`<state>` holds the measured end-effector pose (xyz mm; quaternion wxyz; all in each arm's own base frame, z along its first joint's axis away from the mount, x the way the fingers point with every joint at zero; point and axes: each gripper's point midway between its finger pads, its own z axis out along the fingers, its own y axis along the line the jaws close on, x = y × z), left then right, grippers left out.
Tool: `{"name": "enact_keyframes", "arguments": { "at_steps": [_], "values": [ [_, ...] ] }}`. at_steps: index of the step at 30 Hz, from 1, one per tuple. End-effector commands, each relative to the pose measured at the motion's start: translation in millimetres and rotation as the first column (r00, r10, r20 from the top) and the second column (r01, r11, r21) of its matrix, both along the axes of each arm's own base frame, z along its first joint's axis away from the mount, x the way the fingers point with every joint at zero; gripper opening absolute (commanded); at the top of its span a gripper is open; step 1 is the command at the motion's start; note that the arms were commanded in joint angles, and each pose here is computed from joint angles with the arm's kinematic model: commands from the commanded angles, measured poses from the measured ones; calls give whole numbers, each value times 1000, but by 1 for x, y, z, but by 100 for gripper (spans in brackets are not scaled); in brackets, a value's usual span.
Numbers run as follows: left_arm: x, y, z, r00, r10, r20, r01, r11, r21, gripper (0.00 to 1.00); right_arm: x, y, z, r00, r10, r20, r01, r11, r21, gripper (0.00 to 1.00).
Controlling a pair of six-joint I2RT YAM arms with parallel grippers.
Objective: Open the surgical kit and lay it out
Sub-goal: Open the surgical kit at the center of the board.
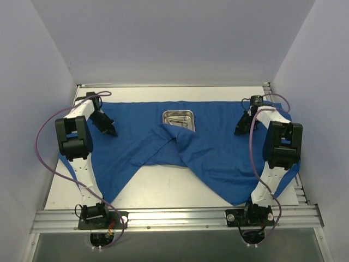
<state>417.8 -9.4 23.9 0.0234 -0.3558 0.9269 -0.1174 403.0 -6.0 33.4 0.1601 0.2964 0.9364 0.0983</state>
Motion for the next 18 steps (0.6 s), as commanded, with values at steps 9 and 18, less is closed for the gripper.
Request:
{"name": "enact_keyframes", "arguments": {
  "at_steps": [9, 18],
  "values": [
    [20, 16, -24, 996, 61, -60, -64, 997, -46, 2, 8, -4, -80, 989, 34, -145, -32, 999, 20, 0],
    [83, 36, -43, 998, 66, 17, -64, 994, -87, 2, 46, -4, -102, 989, 33, -144, -26, 998, 52, 0]
  ]
}}
